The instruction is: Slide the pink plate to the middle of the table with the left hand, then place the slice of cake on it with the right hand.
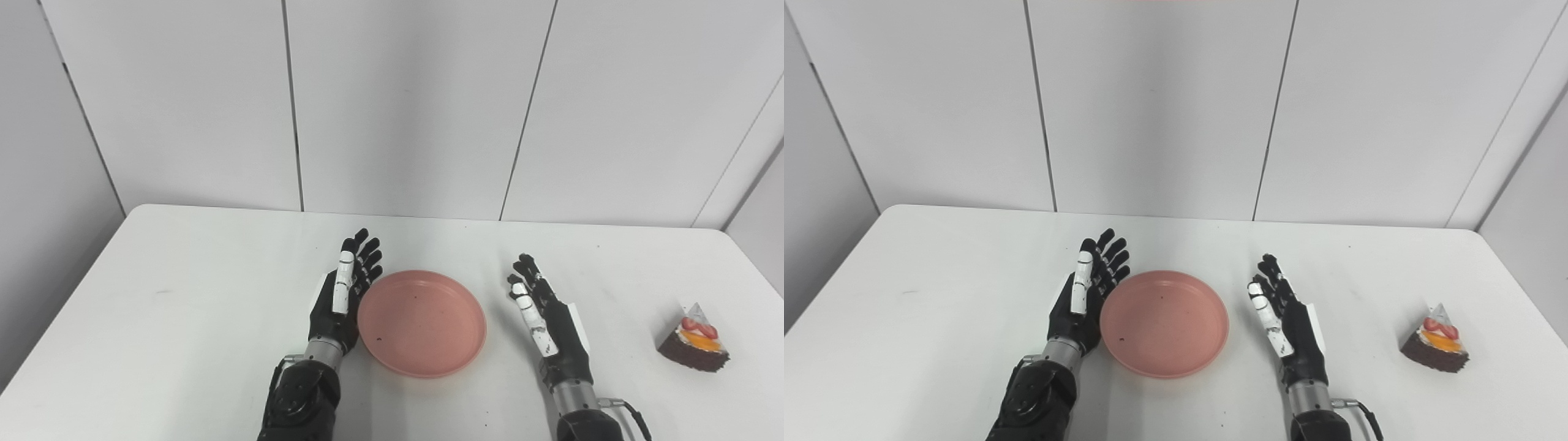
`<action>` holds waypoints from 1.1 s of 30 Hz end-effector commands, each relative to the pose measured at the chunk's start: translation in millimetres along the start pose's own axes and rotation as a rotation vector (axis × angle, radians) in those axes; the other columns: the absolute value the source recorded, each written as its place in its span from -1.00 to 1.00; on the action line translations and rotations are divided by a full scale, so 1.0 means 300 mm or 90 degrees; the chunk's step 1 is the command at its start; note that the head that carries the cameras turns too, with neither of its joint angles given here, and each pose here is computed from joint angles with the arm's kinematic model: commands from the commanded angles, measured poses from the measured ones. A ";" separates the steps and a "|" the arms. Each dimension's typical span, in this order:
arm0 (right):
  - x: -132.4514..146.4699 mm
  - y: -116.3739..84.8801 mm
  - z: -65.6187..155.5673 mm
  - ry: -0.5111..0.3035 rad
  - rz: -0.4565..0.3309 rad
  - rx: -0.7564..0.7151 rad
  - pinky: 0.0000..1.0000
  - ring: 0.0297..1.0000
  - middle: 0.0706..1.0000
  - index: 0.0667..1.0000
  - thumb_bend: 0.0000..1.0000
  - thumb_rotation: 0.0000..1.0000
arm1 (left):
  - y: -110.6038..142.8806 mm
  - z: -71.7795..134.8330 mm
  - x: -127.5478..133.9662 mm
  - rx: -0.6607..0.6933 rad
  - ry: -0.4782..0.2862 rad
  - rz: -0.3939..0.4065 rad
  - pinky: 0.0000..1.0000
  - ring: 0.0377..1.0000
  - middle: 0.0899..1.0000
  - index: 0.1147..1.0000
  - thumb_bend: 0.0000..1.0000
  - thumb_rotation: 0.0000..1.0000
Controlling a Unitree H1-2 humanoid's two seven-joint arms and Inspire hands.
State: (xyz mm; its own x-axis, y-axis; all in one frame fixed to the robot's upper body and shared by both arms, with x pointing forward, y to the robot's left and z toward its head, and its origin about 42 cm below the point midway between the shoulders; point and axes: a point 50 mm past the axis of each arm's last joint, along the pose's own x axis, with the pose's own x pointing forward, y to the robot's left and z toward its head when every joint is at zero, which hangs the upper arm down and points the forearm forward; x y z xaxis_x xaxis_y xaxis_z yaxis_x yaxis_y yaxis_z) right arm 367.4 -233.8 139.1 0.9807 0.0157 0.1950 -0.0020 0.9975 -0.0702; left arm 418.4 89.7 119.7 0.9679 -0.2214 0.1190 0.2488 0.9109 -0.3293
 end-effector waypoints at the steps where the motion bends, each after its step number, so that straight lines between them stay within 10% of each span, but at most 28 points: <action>1: 0.001 0.007 0.009 -0.038 -0.005 0.005 0.77 0.75 0.80 0.82 0.20 0.62 | 0.011 -0.111 -0.081 -0.007 0.040 0.021 0.90 0.89 0.87 0.84 0.35 1.00; 22: 0.076 -0.301 0.133 -0.087 -0.122 -0.312 0.68 0.79 0.81 0.85 0.35 0.07 | 0.046 -0.097 -0.092 0.095 0.044 0.015 0.89 0.84 0.85 0.83 0.24 1.00; 33: 0.083 -0.370 0.205 -0.020 -0.213 -0.645 0.54 0.69 0.71 0.77 0.73 0.28 | 0.090 -0.103 -0.092 0.095 0.043 0.001 0.93 0.86 0.87 0.85 0.27 1.00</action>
State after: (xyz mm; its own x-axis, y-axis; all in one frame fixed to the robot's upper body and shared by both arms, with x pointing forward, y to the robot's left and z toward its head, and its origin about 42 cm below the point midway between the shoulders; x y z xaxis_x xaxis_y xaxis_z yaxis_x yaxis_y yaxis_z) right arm 375.0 -336.6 183.0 0.9248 -0.2280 0.3045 0.3791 0.4850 -0.7881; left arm 418.2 87.6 120.5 0.9567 -0.2541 0.1418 0.2778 0.9427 -0.1850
